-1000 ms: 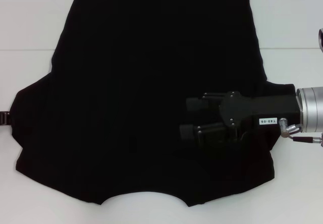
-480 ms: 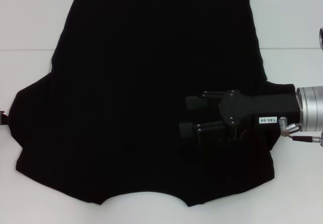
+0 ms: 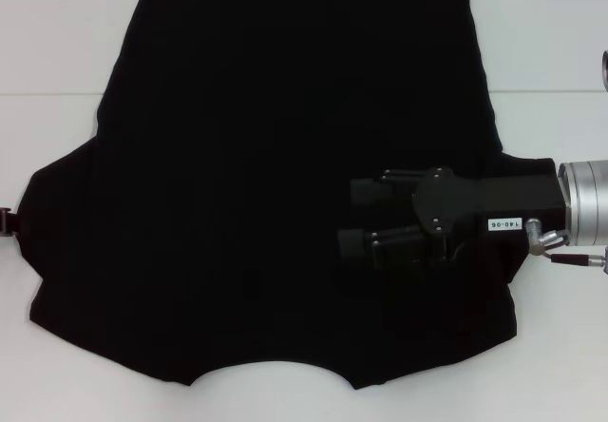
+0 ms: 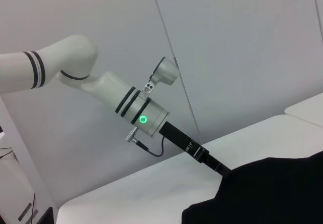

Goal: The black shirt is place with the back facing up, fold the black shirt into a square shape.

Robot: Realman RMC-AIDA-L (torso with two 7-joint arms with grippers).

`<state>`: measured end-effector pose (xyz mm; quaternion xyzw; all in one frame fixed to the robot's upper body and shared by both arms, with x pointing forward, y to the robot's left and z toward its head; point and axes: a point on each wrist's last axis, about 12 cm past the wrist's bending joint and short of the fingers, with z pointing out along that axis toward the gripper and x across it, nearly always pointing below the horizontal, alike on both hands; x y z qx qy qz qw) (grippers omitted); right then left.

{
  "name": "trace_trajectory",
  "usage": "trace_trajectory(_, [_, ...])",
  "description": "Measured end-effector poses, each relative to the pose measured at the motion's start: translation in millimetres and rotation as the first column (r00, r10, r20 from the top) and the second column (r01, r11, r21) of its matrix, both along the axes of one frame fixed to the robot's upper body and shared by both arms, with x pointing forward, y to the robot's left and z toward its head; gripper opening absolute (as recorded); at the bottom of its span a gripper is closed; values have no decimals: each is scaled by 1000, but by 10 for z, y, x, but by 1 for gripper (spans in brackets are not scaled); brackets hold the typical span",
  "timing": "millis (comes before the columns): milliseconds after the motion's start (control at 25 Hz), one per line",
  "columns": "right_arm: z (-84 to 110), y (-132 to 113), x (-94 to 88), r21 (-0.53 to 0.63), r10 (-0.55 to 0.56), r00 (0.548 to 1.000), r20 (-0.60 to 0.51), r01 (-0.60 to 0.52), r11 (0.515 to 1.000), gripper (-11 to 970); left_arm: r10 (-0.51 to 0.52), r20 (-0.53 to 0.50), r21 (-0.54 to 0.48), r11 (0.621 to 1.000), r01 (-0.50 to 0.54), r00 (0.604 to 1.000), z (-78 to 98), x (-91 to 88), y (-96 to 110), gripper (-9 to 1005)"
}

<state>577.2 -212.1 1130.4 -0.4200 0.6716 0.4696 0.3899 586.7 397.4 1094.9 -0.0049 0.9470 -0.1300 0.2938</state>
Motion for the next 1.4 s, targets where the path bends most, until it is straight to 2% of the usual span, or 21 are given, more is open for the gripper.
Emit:
trace_trajectory(120, [0,0,1,0,0,1000,1,0,1000,915,-3,-6,-6,1000,3,1000,-37,-2,-33,230])
trace_trajectory(560, [6,-21,5,9,-13,1000,2,13,1000,915,-12,7,6,1000,12,1000,-68,18,-81,457])
trace_trajectory(760, [8,-26,4,12,-15,1000,1,15,1000,915,-17,14,14,1000,17,1000,-66,30,-98,515])
trace_trajectory(1200, [9,-28,4,14,-16,1000,1,16,1000,914,-15,19,24,1000,14,1000,-52,50,-94,41])
trace_trajectory(1400, [16,-31,7,22,-21,1000,2,20,1000,914,-2,27,32,999,1,1000,-29,54,-49,1])
